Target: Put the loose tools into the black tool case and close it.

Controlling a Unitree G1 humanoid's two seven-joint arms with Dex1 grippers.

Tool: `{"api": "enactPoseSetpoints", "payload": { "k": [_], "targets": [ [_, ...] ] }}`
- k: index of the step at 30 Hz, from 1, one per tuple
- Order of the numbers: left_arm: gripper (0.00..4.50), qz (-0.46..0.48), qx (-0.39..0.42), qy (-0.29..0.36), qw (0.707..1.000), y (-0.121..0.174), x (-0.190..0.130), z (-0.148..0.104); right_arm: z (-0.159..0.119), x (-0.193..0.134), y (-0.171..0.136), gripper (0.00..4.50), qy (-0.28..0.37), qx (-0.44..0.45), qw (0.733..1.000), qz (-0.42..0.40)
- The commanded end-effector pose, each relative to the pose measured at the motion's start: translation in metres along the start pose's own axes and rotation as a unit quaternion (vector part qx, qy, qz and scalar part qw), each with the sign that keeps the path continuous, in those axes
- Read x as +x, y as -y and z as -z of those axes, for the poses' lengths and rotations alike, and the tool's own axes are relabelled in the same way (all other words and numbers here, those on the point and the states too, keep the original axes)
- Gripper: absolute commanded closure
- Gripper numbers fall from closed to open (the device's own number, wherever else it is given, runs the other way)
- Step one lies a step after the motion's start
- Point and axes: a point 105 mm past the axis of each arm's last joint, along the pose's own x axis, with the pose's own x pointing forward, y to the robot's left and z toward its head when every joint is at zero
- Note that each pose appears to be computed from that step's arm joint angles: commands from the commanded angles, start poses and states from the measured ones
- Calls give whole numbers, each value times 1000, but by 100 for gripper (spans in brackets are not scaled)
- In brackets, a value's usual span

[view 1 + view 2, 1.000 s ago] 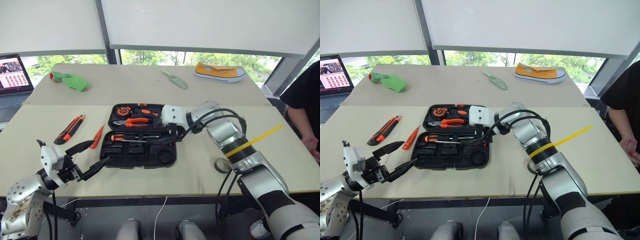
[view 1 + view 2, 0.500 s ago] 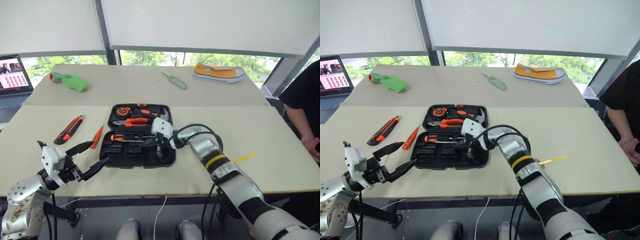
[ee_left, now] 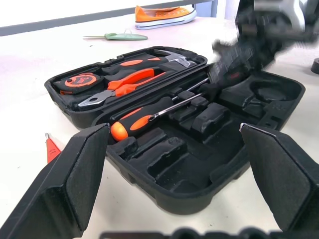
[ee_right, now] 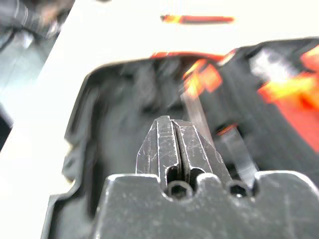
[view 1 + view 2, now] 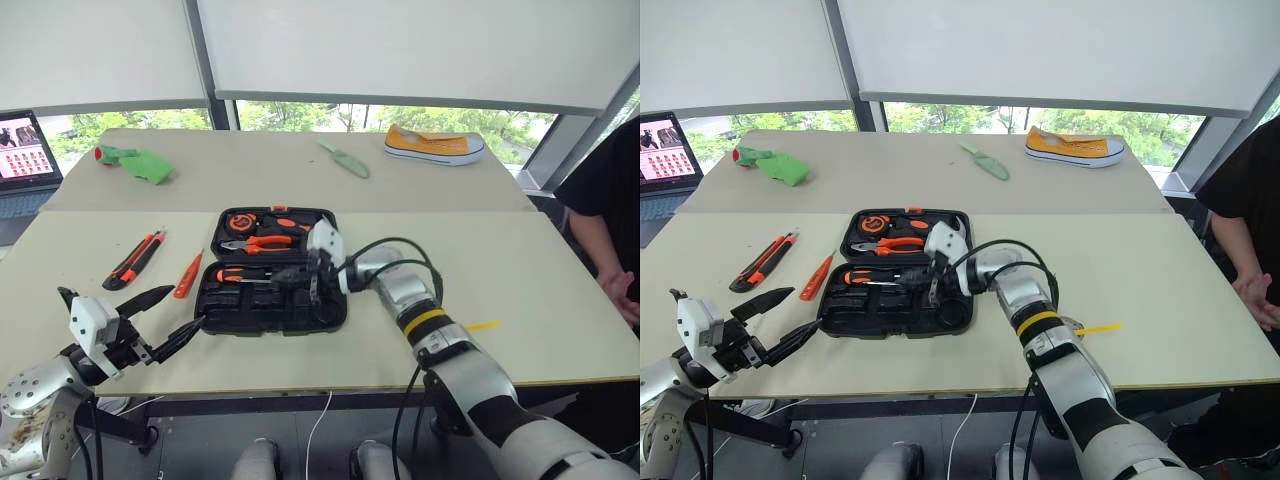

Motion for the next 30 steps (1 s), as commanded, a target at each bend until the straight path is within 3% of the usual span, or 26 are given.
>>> {"api": "enactPoseSetpoints", "payload": {
  "k": [1,13,17,23,26,28,30],
  "targets": [
    [0,0,24,18,1000,-3,1,-11,12,-3,12,447,-46,-24,998,37],
    [0,2,28,19,999,-6,6,-13,74,7,-10,447,-169,-62,984,-1],
    [0,-7,30,19,999,-8,5,-14,77,8,-10,447,-176,-78,981,7],
    [0,-9,27,18,999,-8,4,-13,37,7,3,447,-95,-132,986,28],
    [0,-47,-7,41,998,-15,-9,-20,-13,-14,10,447,35,-165,985,45],
    [0,-107,-16,34,994,-29,-30,-19,-34,-37,7,391,116,-109,987,27],
    [0,-150,-19,1,989,-36,-57,-10,-33,-58,-3,341,127,-113,985,13]
  ]
}}
